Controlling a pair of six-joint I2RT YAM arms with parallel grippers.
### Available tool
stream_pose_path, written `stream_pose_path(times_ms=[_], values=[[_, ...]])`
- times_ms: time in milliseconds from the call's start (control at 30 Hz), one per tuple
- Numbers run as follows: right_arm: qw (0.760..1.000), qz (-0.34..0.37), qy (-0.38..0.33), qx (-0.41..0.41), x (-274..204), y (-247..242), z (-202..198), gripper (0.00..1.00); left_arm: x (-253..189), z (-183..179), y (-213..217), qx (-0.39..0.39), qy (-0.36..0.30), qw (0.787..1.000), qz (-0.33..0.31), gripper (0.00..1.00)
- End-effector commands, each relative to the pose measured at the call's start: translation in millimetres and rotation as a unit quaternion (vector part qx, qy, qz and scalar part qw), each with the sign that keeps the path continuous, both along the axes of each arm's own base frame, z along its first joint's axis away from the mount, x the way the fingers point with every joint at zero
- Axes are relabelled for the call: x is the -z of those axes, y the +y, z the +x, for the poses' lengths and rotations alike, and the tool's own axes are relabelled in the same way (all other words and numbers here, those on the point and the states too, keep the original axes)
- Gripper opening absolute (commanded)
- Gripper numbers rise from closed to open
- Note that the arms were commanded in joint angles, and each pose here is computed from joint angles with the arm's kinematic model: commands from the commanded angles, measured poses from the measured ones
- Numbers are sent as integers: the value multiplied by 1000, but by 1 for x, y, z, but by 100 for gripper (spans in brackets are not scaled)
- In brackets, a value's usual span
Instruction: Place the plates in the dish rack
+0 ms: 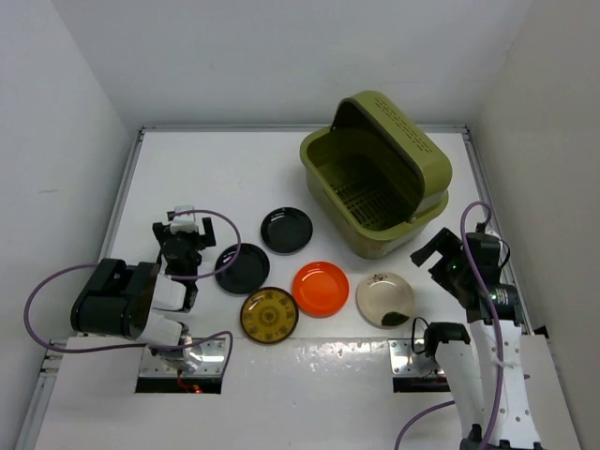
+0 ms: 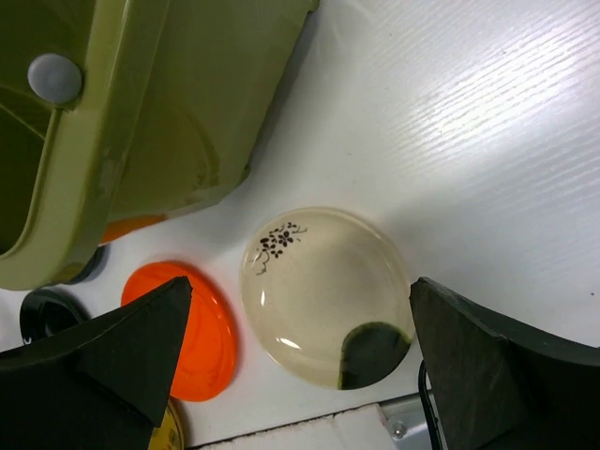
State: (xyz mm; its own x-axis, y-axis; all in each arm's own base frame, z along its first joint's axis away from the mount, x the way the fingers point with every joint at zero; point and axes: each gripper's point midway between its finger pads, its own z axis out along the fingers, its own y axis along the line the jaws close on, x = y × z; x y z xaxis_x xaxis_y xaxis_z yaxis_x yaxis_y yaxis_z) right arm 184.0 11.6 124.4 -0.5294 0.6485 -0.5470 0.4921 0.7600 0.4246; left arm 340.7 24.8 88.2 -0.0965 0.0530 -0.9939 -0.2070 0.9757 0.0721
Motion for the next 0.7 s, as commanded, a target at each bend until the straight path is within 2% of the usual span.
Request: stream_pose_path(times_ms=[0,133,167,200,233,300,333,367,433,500,600,667], values=[[1000,4,9,-22,6,5,-6,99,-20,8,0,1,-40,999,-12,100],[1000,4,17,-23,12,6,-12,99,-31,12,-2,6,-54,998,-8,100],[1000,4,20,-23,13,6,-14,99,-34,22,-9,29,-37,999,2,100],[999,2,23,-23,14,6,-15,99,-51,45,-15,49,19,998,23,100],[999,-2,34,-24,16,4,-17,99,-65,58,-39,129,48,989,52,100],[998,-5,64,-22,23,2,-25,99,-83,72,-59,216,113,965,100,100],[997,-5,79,-22,29,2,-29,99,-109,80,-60,219,138,962,90,100],[994,-1,105,-23,38,3,-34,99,-119,84,-55,194,143,968,71,100],[993,6,113,-36,48,7,-32,99,-155,92,-45,151,126,979,52,100],[991,26,123,-43,55,14,-27,92,-185,91,-41,143,98,982,68,100],[988,40,145,-46,65,18,-27,85,-217,89,-47,142,74,983,86,100],[985,37,163,-33,77,15,-30,83,-216,82,-61,159,97,979,80,100]])
